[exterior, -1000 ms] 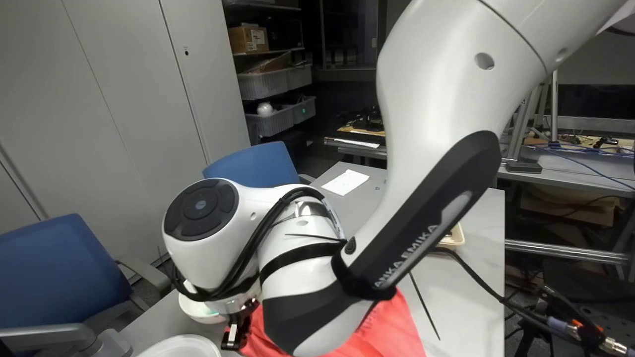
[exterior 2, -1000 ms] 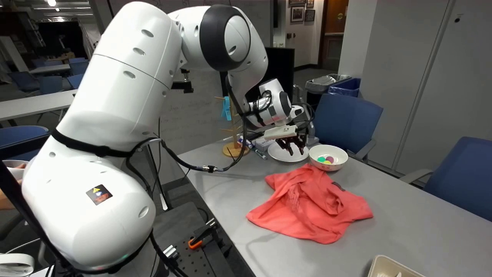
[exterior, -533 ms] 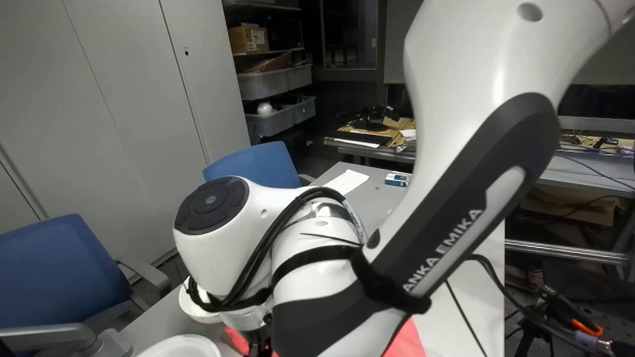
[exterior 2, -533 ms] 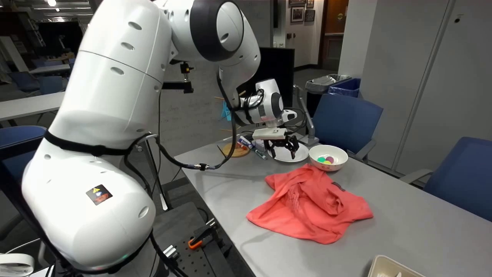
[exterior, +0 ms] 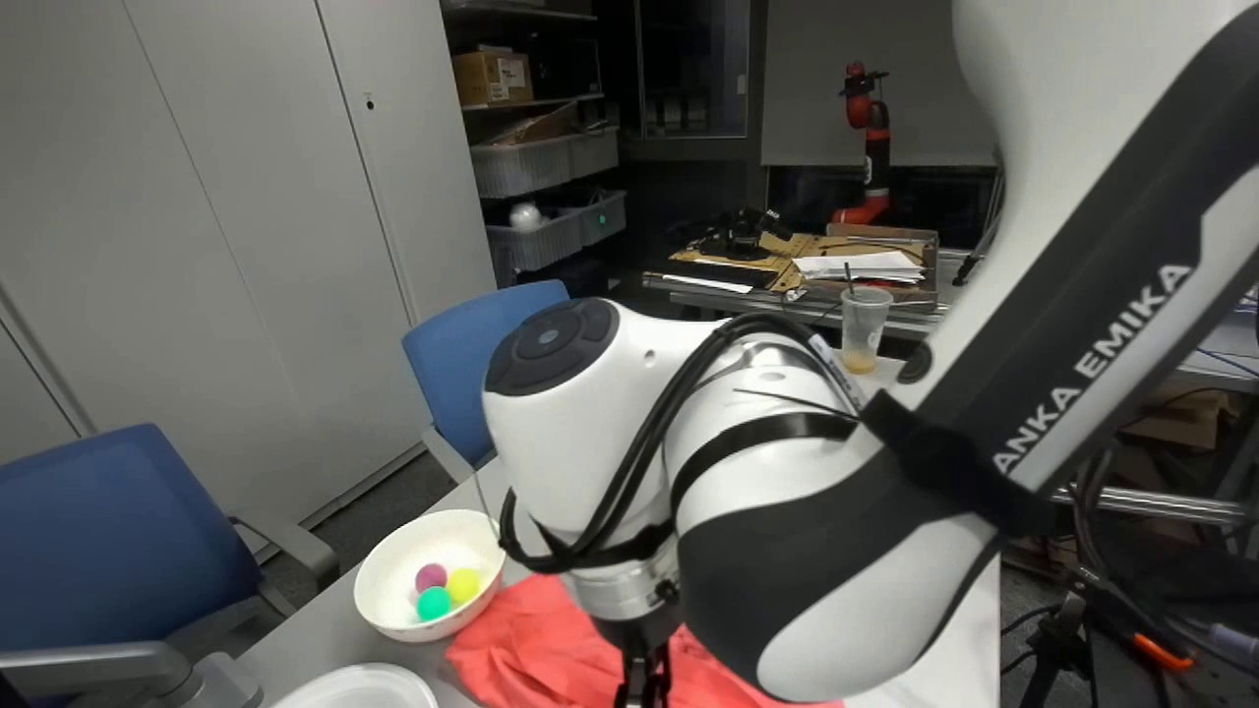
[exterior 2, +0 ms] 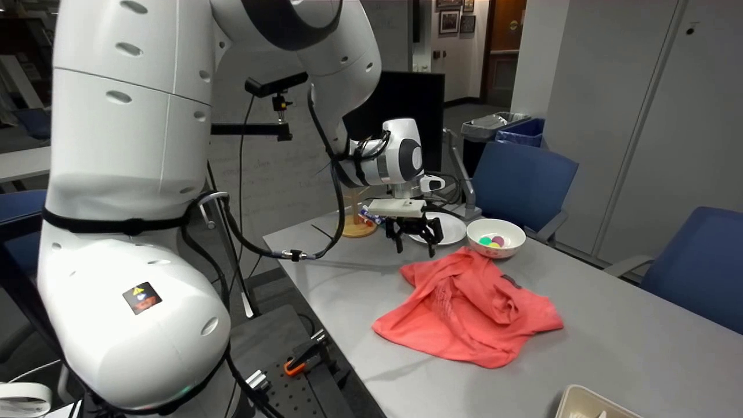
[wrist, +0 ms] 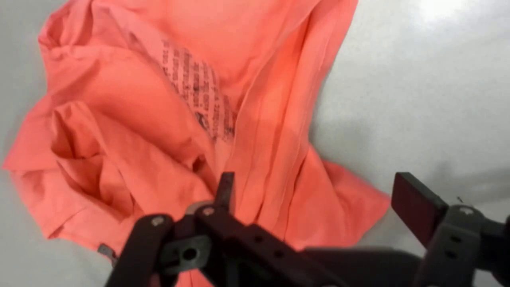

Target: Fold up the peach sweat shirt on the table.

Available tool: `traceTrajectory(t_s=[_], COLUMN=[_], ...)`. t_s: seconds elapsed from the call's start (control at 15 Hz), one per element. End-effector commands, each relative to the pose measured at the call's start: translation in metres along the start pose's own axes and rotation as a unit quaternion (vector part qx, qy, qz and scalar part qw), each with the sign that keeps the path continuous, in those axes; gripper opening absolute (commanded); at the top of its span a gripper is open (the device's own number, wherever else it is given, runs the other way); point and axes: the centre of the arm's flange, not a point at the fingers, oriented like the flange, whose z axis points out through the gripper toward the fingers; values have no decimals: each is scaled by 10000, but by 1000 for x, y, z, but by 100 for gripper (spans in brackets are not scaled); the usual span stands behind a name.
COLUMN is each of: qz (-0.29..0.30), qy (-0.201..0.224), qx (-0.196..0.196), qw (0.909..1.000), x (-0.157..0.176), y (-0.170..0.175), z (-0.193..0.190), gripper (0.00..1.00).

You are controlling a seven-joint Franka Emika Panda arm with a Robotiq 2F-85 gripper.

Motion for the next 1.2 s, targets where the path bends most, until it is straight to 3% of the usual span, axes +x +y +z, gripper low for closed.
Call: traceTrajectory(t_s=[0.0, 0.13, 0.53, 1.13], qz=[58, 133, 146, -119], qy=[-228, -311, -369, -249], qx=[402, 602, 1056, 847], qw=[9989, 9976, 9936, 9960], x=[-55, -81, -110, -122], y=[20, 17, 4, -13], z=[8, 25, 68, 108], gripper=[100, 100, 100, 100])
